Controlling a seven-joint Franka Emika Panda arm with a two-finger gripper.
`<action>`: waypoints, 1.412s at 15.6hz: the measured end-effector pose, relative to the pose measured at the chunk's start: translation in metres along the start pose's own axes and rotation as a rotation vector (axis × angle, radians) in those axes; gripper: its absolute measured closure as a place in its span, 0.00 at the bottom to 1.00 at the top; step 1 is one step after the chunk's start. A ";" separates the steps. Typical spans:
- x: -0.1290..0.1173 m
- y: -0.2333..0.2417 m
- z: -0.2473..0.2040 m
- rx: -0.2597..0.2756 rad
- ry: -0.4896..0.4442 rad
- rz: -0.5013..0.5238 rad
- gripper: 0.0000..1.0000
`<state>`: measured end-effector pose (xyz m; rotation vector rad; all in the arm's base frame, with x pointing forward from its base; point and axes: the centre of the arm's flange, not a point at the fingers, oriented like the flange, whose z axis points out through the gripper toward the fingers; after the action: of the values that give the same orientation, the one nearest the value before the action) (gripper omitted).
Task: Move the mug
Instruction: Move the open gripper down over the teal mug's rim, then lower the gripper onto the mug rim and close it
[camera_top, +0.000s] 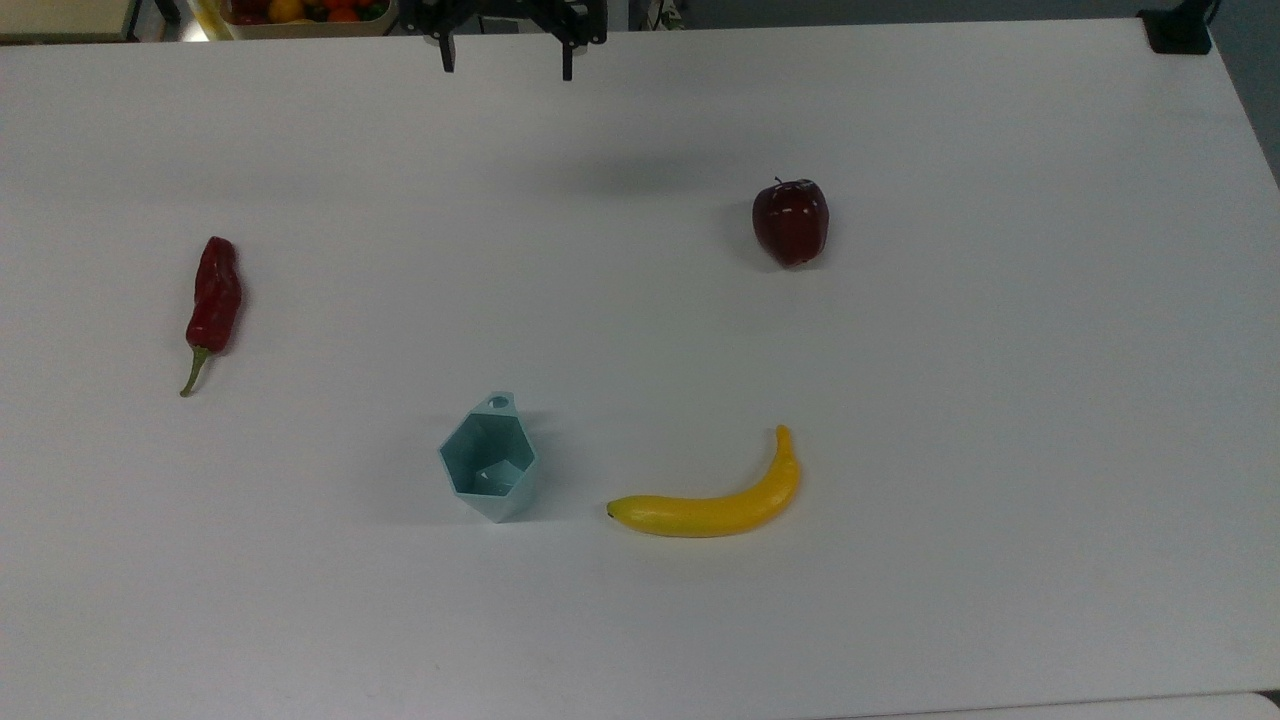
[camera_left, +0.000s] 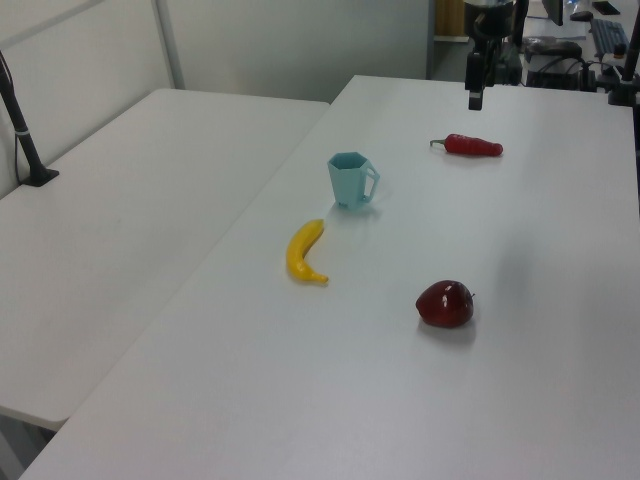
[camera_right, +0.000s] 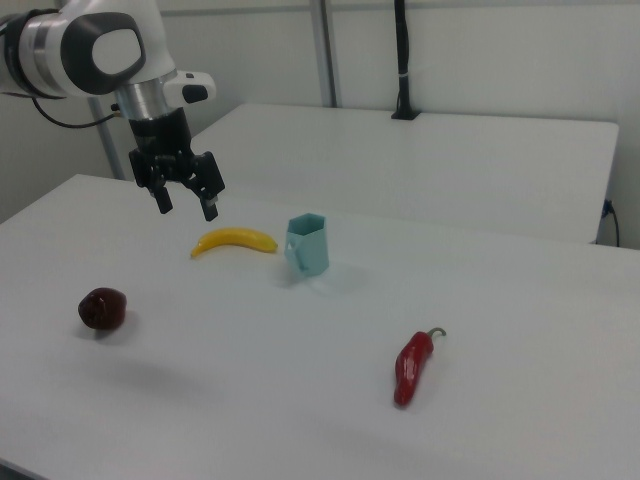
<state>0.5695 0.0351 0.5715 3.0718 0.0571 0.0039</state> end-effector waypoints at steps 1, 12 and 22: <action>0.001 0.002 0.000 0.000 0.003 0.003 0.00; 0.083 0.011 0.062 -0.004 0.198 0.026 0.00; 0.152 -0.003 0.179 -0.004 0.318 0.041 0.00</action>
<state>0.7216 0.0315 0.3930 3.0354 0.0100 0.4936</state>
